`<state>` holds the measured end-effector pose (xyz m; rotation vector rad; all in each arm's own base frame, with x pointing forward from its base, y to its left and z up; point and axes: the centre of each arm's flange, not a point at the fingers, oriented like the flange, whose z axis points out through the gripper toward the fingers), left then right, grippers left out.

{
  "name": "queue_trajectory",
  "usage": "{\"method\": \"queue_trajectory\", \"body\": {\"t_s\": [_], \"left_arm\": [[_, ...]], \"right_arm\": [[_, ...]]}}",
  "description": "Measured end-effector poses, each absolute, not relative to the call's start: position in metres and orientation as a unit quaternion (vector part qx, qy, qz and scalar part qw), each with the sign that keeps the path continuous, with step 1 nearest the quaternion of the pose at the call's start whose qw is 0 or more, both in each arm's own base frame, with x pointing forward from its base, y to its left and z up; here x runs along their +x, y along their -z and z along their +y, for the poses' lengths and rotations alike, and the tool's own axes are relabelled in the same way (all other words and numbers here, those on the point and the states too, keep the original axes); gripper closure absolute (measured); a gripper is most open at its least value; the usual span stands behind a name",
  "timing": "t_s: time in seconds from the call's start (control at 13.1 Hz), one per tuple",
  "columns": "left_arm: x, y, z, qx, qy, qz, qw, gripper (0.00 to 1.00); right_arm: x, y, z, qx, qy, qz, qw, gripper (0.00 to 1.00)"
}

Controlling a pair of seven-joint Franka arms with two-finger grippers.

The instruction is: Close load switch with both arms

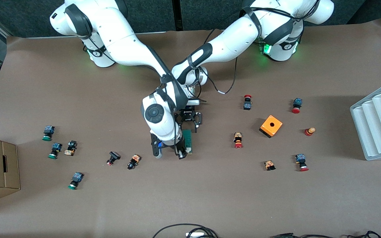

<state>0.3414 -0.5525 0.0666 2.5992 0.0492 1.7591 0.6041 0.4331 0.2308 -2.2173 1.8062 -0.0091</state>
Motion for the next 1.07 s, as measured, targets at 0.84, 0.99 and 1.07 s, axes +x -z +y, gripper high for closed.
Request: {"method": "queue_trajectory", "body": {"t_s": [0.84, 0.99, 1.07], "left_arm": [[0.3414, -0.0666, -0.5526, 0.828, -0.56, 0.016, 0.001, 0.21], [0.3414, -0.0666, -0.5526, 0.828, -0.56, 0.016, 0.001, 0.21], [0.3414, -0.0666, -0.5526, 0.828, -0.56, 0.016, 0.001, 0.21]], "right_arm": [[0.6059, -0.2255, 0.4332, -0.768, 0.006, 0.625, 0.14, 0.77], [0.6069, -0.225, 0.4346, -0.768, 0.007, 0.624, 0.142, 0.77], [0.6071, -0.2254, 0.4353, -0.769, 0.007, 0.624, 0.143, 0.77]]}}
